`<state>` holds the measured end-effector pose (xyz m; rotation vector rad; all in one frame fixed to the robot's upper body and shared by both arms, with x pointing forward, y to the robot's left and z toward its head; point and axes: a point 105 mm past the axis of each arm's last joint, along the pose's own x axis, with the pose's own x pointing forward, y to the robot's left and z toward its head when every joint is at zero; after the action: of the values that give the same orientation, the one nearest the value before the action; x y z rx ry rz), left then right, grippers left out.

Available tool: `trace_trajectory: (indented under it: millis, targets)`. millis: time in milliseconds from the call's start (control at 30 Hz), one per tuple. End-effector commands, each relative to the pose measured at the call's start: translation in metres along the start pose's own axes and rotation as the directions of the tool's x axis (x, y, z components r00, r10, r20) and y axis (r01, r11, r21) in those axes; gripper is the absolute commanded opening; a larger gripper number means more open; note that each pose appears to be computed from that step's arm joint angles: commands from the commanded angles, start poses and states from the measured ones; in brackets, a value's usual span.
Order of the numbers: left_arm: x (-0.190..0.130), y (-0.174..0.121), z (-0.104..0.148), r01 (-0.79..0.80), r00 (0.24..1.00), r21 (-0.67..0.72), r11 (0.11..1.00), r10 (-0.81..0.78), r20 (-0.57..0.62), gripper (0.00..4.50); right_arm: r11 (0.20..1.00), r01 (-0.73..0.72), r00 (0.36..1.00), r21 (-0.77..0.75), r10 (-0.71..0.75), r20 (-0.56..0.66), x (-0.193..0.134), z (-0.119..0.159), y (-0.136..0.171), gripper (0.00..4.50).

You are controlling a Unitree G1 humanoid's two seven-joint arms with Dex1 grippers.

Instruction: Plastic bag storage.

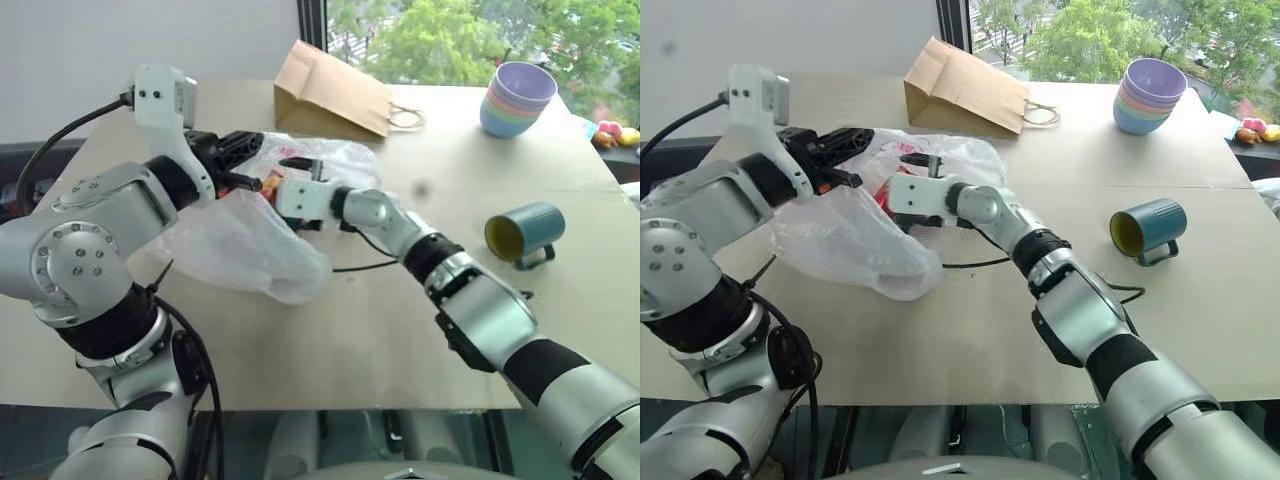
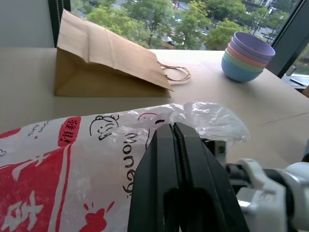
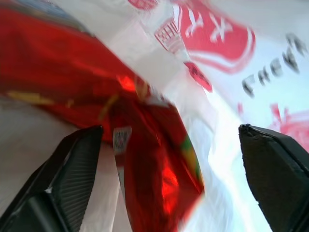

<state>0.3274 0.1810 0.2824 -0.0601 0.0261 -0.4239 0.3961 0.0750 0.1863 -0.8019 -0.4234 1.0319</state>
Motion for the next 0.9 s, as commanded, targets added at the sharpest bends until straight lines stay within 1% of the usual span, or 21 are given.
trace_trajectory:
  millis: [33,133,233,300,333,367,400,433,500,533,567,600,633,700,767,800,833,900]
  targets:
    - [0.012,0.005,0.005,-0.002,0.999,-0.004,1.0,0.002,0.047,0.0,0.984,0.095,0.99,0.149,-0.109,0.089,-0.042,0.014,-0.033,4.39]
    - [0.023,0.002,0.001,0.026,0.998,-0.012,1.0,-0.025,0.051,0.0,0.963,0.103,0.986,0.249,-0.132,0.104,-0.079,0.026,-0.036,4.39]
    - [0.031,-0.007,-0.001,0.079,0.995,-0.009,0.997,-0.078,0.054,0.0,0.93,0.065,0.981,0.363,-0.127,0.149,-0.116,0.044,-0.031,4.39]
    - [0.032,-0.014,-0.004,0.124,0.991,0.012,0.992,-0.124,0.039,0.0,0.914,0.126,0.974,0.385,-0.187,0.126,-0.139,0.049,-0.035,4.39]
    - [0.032,-0.017,-0.005,0.146,0.988,0.015,0.989,-0.147,0.038,0.0,0.903,0.198,0.969,0.381,-0.239,0.062,-0.161,0.045,-0.039,4.39]
    - [0.033,-0.017,-0.006,0.156,0.987,0.023,0.987,-0.157,0.034,0.0,0.891,0.3,0.953,0.342,-0.299,-0.055,-0.187,0.036,-0.044,4.39]
    - [0.033,-0.016,-0.007,0.159,0.987,0.036,0.987,-0.16,0.033,0.0,0.865,0.399,0.914,0.305,-0.348,-0.208,-0.211,0.022,-0.046,4.39]
    - [0.034,-0.014,-0.008,0.159,0.986,0.047,0.986,-0.161,0.033,0.0,0.837,0.492,0.846,0.239,-0.394,-0.36,-0.234,0.009,-0.047,4.39]
    - [0.035,-0.01,-0.011,0.155,0.987,0.048,0.987,-0.157,0.032,0.0,0.767,0.634,0.661,0.098,-0.472,-0.583,-0.278,-0.014,-0.045,4.39]
    - [0.036,-0.009,-0.013,0.155,0.987,0.044,0.987,-0.156,0.032,0.0,0.739,0.673,0.564,0.023,-0.493,-0.662,-0.297,-0.022,-0.042,4.39]
    - [0.038,-0.009,-0.014,0.157,0.987,0.042,0.987,-0.159,0.03,0.0,0.701,0.713,0.487,-0.017,-0.512,-0.707,-0.31,-0.026,-0.037,4.39]
    - [0.04,-0.01,-0.017,0.165,0.986,0.038,0.986,-0.166,0.022,0.0,0.636,0.771,0.4,-0.029,-0.519,-0.755,-0.322,-0.032,-0.026,4.39]
    - [0.041,-0.011,-0.019,0.171,0.985,0.036,0.985,-0.171,0.011,0.0,0.596,0.802,0.348,-0.035,-0.515,-0.783,-0.327,-0.036,-0.018,4.39]
    - [0.045,-0.013,-0.021,0.186,0.982,0.04,0.982,-0.187,0.005,0.0,0.545,0.839,0.306,-0.018,-0.499,-0.811,-0.324,-0.043,-0.002,4.39]
    - [0.05,-0.015,-0.02,0.199,0.98,0.045,0.979,-0.2,0.012,0.0,0.508,0.857,0.218,-0.085,-0.506,-0.834,-0.322,-0.06,0.001,4.39]
    - [0.051,-0.016,-0.019,0.203,0.979,0.045,0.978,-0.204,0.017,0.0,0.476,0.874,0.183,-0.096,-0.507,-0.842,-0.322,-0.067,0.0,4.39]
    - [0.052,-0.017,-0.017,0.205,0.978,0.047,0.978,-0.206,0.02,0.0,0.465,0.875,0.146,-0.133,-0.515,-0.845,-0.324,-0.074,-0.002,4.39]
    - [0.053,-0.018,-0.016,0.209,0.977,0.052,0.977,-0.211,0.025,0.0,0.448,0.876,0.11,-0.18,-0.547,-0.83,-0.325,-0.081,-0.01,3.87]
